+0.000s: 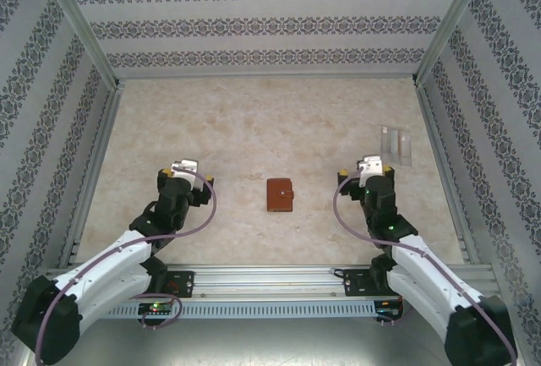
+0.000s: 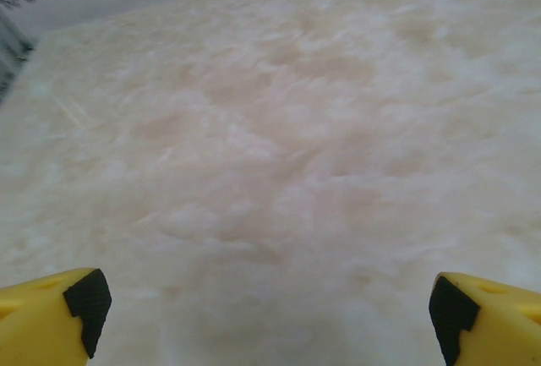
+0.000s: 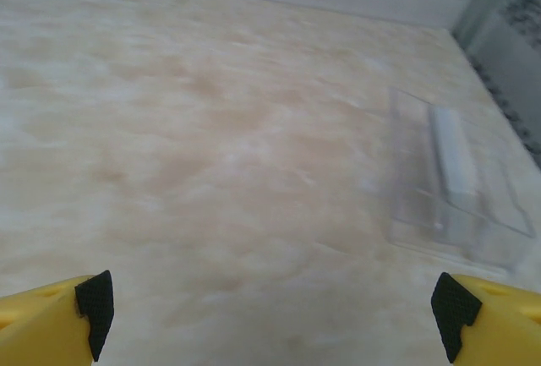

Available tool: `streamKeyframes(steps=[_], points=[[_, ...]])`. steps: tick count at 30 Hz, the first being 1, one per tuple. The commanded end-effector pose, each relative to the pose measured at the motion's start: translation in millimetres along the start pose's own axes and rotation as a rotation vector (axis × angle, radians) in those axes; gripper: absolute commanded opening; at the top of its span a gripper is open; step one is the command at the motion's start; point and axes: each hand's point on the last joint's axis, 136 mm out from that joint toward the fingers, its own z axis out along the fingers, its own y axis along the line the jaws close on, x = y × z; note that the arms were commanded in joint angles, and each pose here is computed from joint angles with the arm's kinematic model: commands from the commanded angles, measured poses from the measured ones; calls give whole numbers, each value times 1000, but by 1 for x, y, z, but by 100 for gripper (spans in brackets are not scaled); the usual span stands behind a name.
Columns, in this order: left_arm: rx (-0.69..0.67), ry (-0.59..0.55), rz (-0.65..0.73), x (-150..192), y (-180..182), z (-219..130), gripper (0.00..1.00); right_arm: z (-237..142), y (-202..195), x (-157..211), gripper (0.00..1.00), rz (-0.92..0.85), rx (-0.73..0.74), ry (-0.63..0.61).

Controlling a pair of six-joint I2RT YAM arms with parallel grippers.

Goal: Put the credit cards into the card holder
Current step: Reset both arms

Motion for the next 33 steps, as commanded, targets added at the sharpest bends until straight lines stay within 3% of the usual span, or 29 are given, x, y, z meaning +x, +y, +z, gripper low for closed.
streamKeyframes(steps=[1, 4, 11, 20, 24, 33], points=[[-100, -96, 75, -21, 26, 16, 99, 11, -16, -29, 98, 82, 2, -164], [-72, -67, 15, -5, 33, 37, 99, 26, -16, -24, 98, 94, -37, -171], [-14, -136, -150, -19, 47, 72, 99, 64, -14, -39, 98, 99, -56, -195], [-10, -110, -184, -1, 55, 113, 99, 99, -14, -14, 98, 109, -40, -72], [-16, -19, -229, 6, 63, 122, 99, 106, -23, -22, 98, 136, 9, -71], [-20, -29, -229, 4, 65, 122, 99, 105, -26, -23, 98, 142, 17, -77]])
